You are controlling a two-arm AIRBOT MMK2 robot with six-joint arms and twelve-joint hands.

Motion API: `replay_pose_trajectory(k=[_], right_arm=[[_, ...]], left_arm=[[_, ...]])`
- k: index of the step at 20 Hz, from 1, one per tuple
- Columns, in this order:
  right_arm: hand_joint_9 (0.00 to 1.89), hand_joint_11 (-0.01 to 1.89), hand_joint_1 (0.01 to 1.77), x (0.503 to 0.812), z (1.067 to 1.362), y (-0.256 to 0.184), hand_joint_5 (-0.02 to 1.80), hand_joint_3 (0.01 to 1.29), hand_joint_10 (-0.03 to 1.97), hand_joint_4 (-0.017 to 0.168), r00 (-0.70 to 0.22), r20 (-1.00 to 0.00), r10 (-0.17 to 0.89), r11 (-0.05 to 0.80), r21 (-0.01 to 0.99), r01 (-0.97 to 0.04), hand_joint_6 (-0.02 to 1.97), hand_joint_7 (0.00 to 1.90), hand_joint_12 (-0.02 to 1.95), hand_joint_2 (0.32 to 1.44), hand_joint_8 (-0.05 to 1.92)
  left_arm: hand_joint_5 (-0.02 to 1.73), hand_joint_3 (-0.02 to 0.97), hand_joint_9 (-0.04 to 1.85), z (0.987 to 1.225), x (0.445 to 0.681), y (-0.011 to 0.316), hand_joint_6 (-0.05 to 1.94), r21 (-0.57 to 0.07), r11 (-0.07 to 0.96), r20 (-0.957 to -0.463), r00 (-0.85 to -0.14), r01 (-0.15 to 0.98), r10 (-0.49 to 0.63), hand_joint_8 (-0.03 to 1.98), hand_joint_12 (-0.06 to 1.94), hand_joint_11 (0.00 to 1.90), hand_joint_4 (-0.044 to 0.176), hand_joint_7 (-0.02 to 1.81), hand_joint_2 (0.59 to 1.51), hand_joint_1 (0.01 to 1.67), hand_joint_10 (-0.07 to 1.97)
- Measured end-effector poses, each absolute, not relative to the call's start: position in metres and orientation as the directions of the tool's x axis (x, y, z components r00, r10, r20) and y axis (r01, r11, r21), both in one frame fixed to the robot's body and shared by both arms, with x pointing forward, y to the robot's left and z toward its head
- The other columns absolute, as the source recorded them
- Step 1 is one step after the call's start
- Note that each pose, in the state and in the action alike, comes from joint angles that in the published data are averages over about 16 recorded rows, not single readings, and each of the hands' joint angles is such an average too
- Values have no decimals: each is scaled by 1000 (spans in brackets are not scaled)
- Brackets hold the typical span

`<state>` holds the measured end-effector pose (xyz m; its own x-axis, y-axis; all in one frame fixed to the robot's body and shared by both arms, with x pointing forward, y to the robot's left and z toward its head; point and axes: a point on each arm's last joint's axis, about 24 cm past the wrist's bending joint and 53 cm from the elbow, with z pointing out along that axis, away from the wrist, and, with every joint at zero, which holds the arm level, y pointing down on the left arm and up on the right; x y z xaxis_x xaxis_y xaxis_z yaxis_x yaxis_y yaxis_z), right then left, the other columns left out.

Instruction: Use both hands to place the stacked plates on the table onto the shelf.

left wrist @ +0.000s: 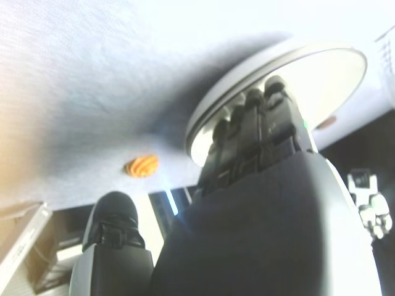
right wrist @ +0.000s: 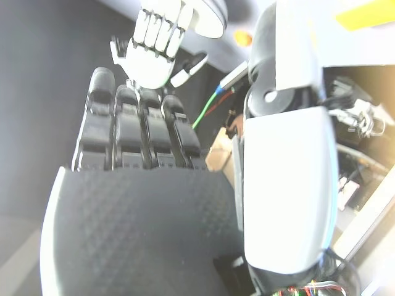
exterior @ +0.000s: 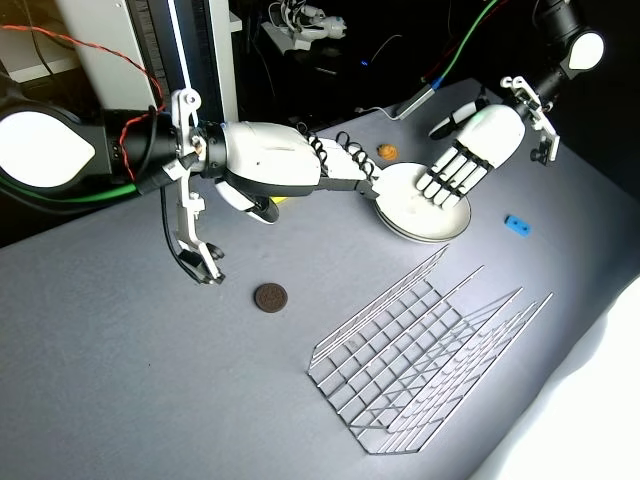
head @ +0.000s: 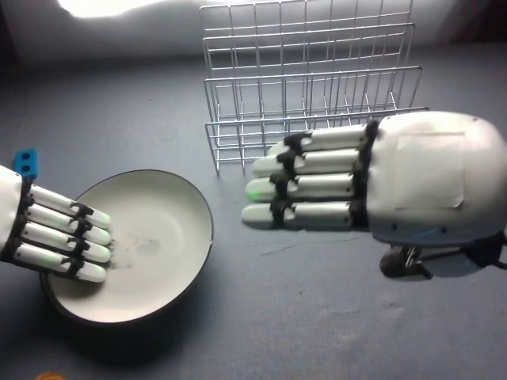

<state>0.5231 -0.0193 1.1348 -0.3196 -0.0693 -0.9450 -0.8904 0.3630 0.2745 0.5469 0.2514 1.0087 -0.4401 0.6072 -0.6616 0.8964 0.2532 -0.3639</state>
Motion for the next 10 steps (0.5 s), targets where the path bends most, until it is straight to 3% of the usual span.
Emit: replay_pose_trajectory(k=[10], right_arm=[[12, 18, 1163, 532, 1119, 5, 13, 15, 4, 2, -300, -950, -84, 359, 252, -899, 20, 11, 387, 908, 12]], left_arm=[[10, 4, 17, 1014, 543, 206, 8, -402, 222, -689, -453, 888, 565, -21, -13, 13, -2, -11, 1145, 16, 6]])
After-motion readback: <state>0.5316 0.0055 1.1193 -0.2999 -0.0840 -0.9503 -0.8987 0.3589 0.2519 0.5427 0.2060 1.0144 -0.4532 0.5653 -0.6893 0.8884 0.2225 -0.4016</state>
